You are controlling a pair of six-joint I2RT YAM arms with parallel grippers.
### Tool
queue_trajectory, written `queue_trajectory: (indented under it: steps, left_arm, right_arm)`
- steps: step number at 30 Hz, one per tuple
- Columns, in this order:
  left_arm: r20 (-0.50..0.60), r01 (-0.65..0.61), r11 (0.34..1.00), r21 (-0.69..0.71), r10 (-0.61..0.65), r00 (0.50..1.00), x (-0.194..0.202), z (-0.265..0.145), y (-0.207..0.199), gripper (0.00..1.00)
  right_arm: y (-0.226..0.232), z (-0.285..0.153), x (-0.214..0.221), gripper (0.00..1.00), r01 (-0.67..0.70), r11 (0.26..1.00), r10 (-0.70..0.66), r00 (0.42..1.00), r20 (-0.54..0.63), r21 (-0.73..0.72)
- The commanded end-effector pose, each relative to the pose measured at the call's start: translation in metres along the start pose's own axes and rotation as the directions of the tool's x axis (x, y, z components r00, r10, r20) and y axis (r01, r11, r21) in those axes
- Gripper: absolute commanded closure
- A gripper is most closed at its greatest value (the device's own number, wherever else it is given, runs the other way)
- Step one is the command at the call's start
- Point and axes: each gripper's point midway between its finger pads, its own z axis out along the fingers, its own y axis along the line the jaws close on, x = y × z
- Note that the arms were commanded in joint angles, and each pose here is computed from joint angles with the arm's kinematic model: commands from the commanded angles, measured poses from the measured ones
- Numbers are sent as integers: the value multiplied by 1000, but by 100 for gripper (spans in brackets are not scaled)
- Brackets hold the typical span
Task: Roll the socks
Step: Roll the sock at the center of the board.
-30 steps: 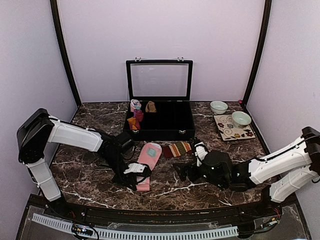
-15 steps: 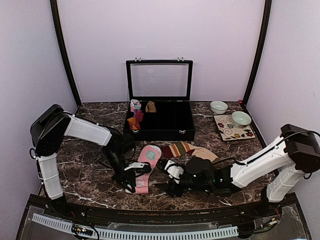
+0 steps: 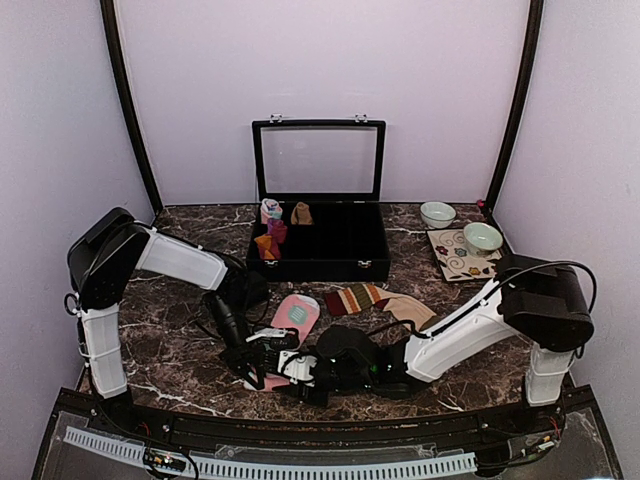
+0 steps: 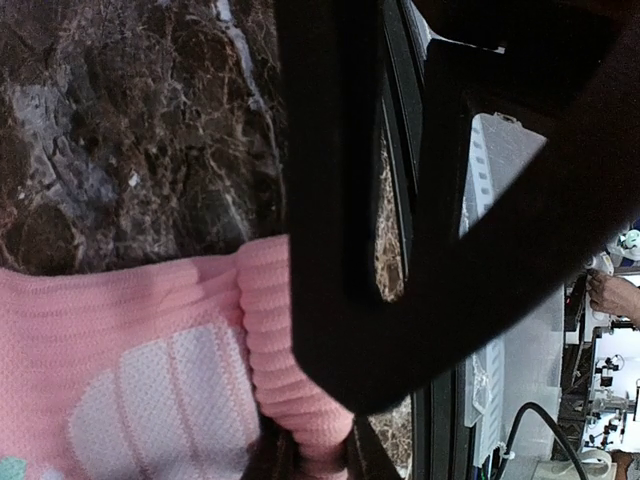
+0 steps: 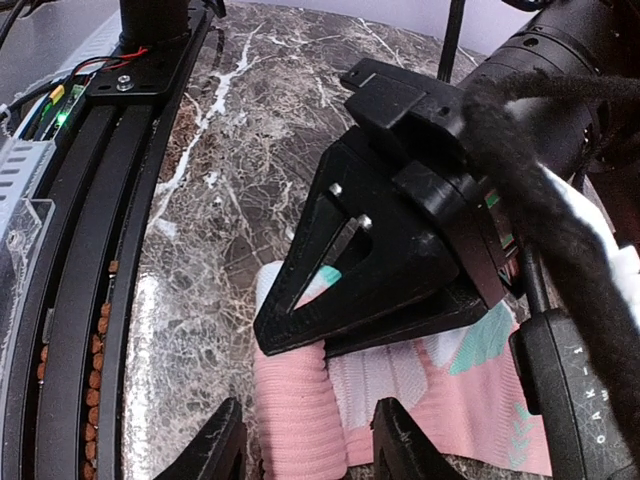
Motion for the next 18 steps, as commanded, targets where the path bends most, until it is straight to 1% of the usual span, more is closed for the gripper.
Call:
queue_trajectory:
  steps: [1, 4, 9, 18]
  left_arm:
    - [-133, 33, 998, -60, -41, 990, 31, 12, 15, 84]
    - [-133, 34, 997, -62, -42, 990, 31, 12, 16, 83]
    - [-133, 41, 997, -58, -49, 990, 31, 13, 16, 83]
    - [-147, 42, 997, -59, -50, 988, 34, 13, 16, 82]
  right_arm:
    - [14, -1, -8, 56, 23, 999, -22, 998, 56, -27]
    - [22, 8, -1, 57, 55, 998, -54, 998, 29, -32]
    - [22, 22, -5, 58, 103, 994, -102, 994, 24, -27]
    - [19, 33, 11, 61, 142, 990, -142, 989, -35, -10]
